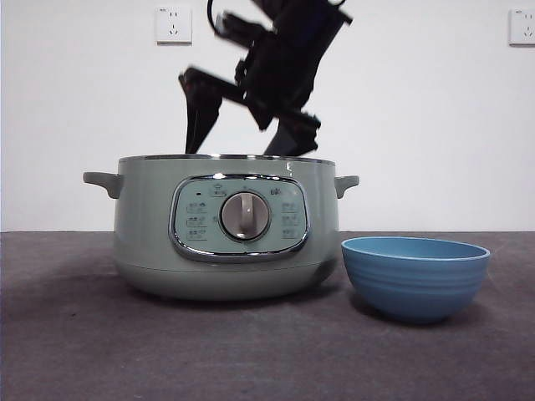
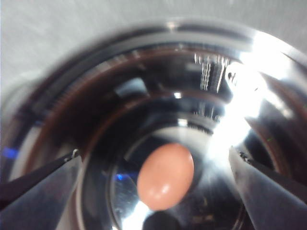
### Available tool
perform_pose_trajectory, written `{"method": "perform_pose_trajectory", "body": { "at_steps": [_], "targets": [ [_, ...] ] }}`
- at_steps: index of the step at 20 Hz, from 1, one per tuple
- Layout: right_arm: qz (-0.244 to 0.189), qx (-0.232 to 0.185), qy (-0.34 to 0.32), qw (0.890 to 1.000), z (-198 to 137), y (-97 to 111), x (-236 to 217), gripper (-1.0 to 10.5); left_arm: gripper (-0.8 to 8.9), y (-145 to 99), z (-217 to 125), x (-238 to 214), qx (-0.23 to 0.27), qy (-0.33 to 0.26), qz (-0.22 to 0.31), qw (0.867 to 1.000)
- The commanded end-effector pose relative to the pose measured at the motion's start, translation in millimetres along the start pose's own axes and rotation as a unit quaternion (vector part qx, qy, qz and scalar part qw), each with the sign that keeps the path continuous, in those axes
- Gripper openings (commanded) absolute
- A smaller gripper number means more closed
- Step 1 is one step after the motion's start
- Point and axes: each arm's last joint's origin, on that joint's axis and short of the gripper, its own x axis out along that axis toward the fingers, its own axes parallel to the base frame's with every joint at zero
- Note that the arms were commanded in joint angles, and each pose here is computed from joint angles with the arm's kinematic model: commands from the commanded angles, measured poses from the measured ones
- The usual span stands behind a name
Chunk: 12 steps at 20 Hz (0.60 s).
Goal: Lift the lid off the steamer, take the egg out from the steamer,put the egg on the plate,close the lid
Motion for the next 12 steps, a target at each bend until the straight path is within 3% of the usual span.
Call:
{"method": "perform_pose_trajectory", "body": {
  "at_steps": [1, 10, 12],
  "targets": [
    [-0.001, -0.01, 0.009, 1.0, -4.2, 0.4, 11.6, 5.9, -0.08, 0.1, 10.0, -8.7, 0.0, -0.042, 0.0, 0.999],
    [-0.003, -0.007, 0.054, 0.998, -24.4, -2.4, 48.0, 5.9, -0.08, 0.0, 9.5, -8.6, 0.002, -0.04, 0.0, 0.999],
    [-0.003, -0.007, 0.062, 0.998, -27.9, -3.1, 53.3, 5.3, -0.08, 0.0, 9.5, -8.6, 0.002, -0.039, 0.0, 0.999]
  ]
}}
